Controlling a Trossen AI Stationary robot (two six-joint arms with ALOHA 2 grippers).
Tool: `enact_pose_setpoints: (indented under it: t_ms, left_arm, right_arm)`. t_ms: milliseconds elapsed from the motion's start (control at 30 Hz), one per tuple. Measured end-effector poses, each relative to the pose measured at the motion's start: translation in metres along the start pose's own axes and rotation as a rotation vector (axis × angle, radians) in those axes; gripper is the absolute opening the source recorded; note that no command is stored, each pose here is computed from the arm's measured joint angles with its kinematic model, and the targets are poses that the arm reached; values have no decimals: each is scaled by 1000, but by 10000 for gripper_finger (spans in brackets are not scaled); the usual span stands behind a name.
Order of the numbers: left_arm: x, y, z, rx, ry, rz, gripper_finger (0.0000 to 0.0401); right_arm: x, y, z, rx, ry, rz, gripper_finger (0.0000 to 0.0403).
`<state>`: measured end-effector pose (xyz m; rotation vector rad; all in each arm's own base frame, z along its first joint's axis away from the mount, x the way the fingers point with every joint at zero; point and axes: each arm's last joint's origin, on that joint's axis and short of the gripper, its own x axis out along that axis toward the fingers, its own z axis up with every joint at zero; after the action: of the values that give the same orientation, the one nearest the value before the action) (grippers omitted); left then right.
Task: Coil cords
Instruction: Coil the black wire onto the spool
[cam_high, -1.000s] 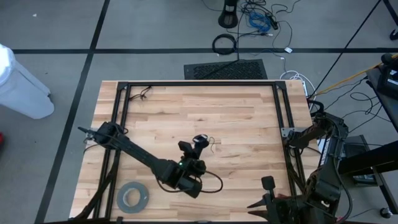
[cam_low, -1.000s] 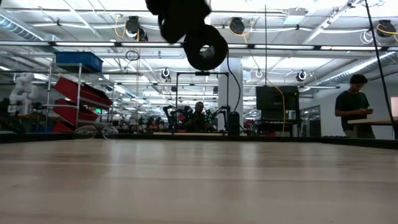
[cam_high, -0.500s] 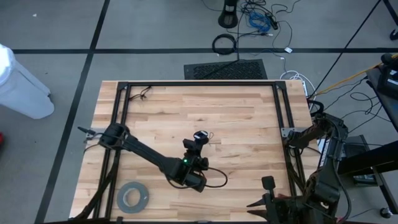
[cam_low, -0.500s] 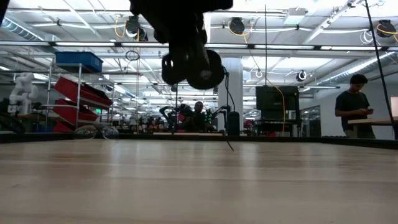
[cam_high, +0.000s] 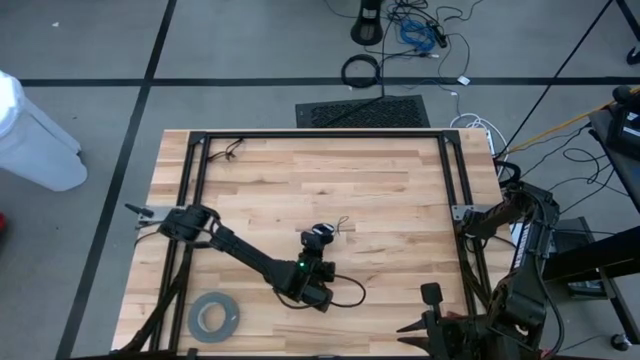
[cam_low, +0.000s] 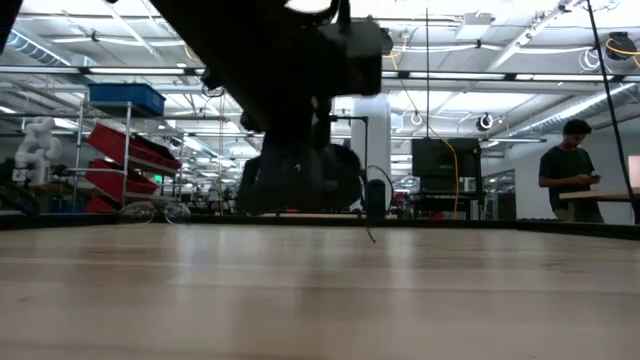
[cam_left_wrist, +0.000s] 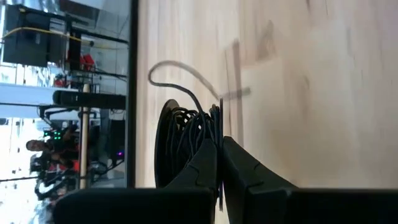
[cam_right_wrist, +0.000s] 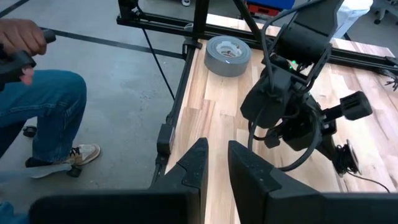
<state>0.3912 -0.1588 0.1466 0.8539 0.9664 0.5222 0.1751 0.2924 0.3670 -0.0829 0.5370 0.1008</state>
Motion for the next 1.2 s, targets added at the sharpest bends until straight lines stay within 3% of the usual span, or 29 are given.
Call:
enact_pose_setpoints:
  t_ms: [500, 1000, 1200]
  left_arm:
    - [26, -12, -10, 45, 90, -15, 11]
    - [28, -11, -9, 30, 95, -84, 16]
    - [27, -12, -9, 27, 96, -112, 56]
  right_arm:
    - [0, 0, 0, -2, 2, 1, 50]
    - [0, 0, 0, -3, 1, 1, 50]
    - [0, 0, 0, -2, 1, 1, 50]
